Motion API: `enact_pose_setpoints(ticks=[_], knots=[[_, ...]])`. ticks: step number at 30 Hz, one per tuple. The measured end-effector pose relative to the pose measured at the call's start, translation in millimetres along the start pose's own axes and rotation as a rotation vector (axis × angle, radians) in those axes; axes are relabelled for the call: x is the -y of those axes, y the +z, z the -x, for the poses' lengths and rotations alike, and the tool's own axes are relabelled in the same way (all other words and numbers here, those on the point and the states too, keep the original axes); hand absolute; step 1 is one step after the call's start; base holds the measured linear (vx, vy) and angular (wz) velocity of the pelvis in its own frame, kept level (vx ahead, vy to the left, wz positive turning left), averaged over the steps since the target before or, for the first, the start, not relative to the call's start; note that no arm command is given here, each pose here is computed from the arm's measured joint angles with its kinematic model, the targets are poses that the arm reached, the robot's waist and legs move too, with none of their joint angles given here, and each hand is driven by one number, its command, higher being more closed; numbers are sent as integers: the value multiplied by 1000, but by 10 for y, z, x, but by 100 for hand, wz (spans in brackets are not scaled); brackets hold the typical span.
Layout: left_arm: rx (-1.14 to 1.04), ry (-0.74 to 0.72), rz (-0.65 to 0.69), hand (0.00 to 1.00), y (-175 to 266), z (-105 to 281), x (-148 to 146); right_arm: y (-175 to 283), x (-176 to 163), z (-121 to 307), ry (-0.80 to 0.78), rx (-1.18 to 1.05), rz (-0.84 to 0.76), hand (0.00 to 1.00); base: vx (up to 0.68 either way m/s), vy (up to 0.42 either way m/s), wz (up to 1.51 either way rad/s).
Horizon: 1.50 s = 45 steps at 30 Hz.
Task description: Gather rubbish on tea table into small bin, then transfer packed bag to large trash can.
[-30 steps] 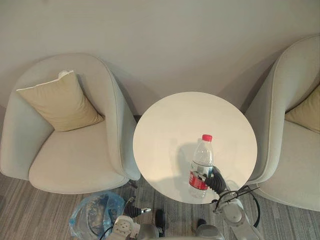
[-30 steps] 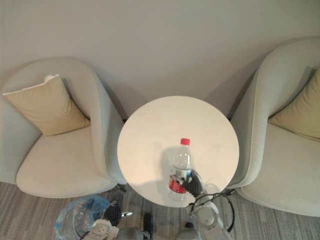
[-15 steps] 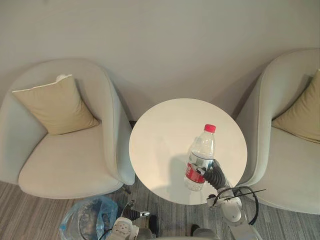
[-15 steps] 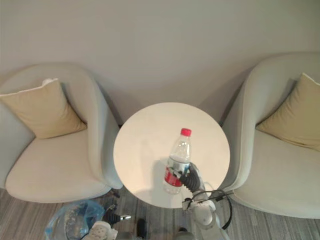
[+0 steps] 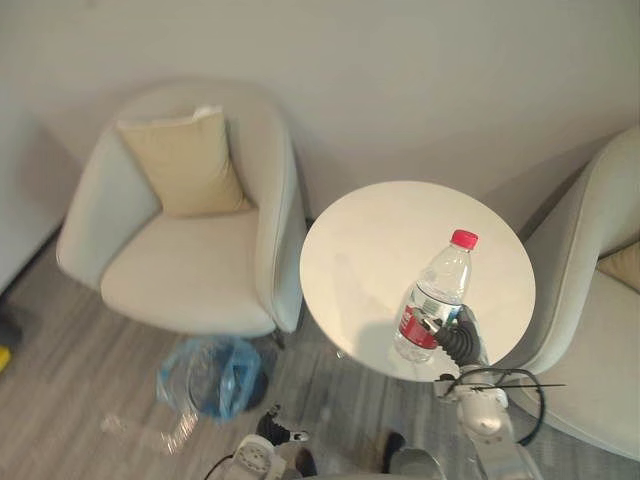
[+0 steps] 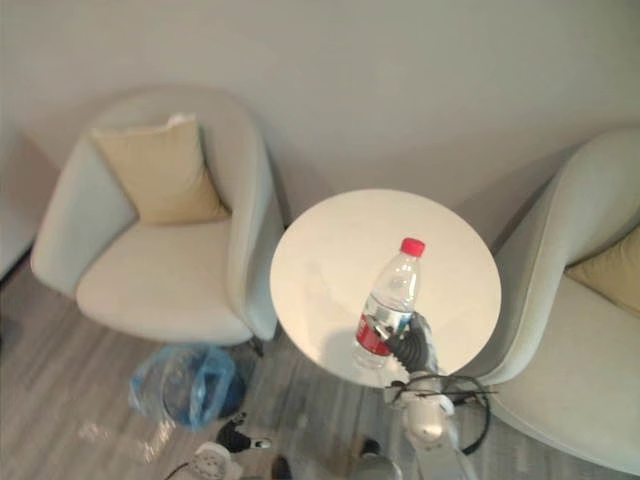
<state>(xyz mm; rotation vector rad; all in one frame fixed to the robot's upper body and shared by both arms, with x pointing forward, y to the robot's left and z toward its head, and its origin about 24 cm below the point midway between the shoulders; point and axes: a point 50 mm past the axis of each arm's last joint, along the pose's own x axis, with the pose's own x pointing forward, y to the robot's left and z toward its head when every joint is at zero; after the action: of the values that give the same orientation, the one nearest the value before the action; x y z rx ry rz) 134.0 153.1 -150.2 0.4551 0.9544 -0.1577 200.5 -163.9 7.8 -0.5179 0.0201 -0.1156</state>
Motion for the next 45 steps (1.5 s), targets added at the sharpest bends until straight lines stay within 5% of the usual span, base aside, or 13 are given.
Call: enact_pose_setpoints(ticks=[5, 28, 45], knots=[[-35, 21, 32, 0, -104, 19, -36, -114, -182, 69, 72, -66, -6, 100, -103, 74, 10], [-21, 98, 202, 0, -14, -4, -166, -90, -29, -17, -3, -61, -6, 100, 71, 2, 82], [-51, 98, 77, 0, -97, -9, -182, -373, -193, 86, 50, -216, 7, 100, 77, 146, -14]])
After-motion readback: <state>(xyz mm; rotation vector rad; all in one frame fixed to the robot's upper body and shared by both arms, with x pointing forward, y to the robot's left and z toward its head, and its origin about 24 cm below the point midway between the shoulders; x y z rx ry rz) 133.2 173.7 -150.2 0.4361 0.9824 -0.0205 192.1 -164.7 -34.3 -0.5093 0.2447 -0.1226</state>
